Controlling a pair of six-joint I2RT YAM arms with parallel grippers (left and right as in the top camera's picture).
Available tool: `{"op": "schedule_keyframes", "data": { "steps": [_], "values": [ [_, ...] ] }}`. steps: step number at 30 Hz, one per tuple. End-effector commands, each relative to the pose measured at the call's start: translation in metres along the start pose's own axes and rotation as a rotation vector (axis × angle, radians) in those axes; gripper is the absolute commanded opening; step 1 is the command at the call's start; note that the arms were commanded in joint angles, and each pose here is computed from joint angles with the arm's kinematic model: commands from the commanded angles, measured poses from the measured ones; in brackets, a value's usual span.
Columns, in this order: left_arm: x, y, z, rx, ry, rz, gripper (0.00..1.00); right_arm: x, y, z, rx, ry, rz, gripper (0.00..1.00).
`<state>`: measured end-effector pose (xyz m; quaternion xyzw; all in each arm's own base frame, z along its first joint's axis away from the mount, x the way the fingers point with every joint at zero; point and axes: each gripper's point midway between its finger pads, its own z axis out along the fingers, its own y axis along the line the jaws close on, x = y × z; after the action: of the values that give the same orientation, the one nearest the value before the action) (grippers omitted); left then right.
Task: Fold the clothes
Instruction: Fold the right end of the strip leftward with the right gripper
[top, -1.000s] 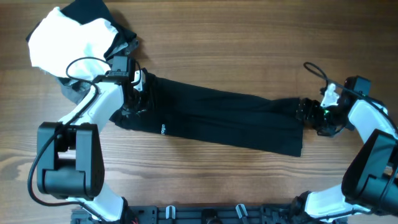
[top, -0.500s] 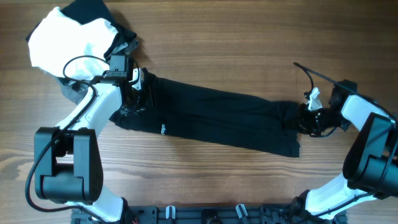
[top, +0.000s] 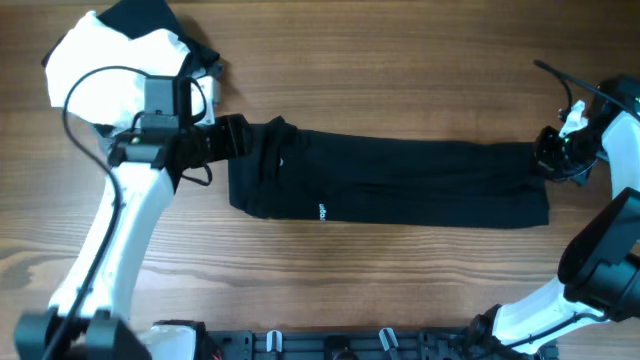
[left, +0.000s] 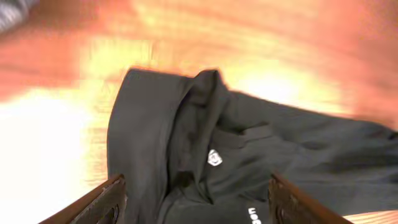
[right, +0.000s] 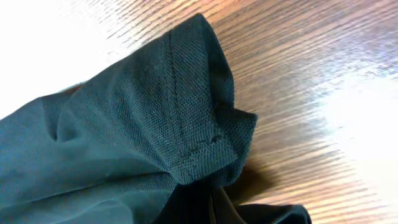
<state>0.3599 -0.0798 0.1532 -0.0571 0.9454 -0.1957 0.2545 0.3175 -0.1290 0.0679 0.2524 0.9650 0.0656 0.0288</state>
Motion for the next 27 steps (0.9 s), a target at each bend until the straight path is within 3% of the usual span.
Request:
{"op": "schedule_keyframes", "data": {
  "steps": [1,6,9,21,27],
  "values": [
    [-0.015,-0.014,-0.027,0.040,-0.082,0.033,0.72,0.002,0.029,-0.027,-0.049,-0.052,-0.037,0.04],
    [-0.014,-0.014,-0.028,0.039,-0.078,0.032,0.72,0.035,0.092,-0.024,-0.092,0.031,-0.129,0.04],
    [-0.010,-0.013,-0.027,0.035,-0.063,0.026,0.72,0.066,0.159,-0.008,-0.038,0.027,-0.178,0.04],
    [-0.008,-0.012,-0.027,0.032,-0.053,0.023,0.72,0.122,0.244,0.034,-0.133,0.099,-0.209,0.04],
    [-0.007,-0.012,-0.027,0.032,-0.052,0.023,0.72,0.127,0.254,0.040,-0.166,0.137,-0.137,0.04]
  ]
}}
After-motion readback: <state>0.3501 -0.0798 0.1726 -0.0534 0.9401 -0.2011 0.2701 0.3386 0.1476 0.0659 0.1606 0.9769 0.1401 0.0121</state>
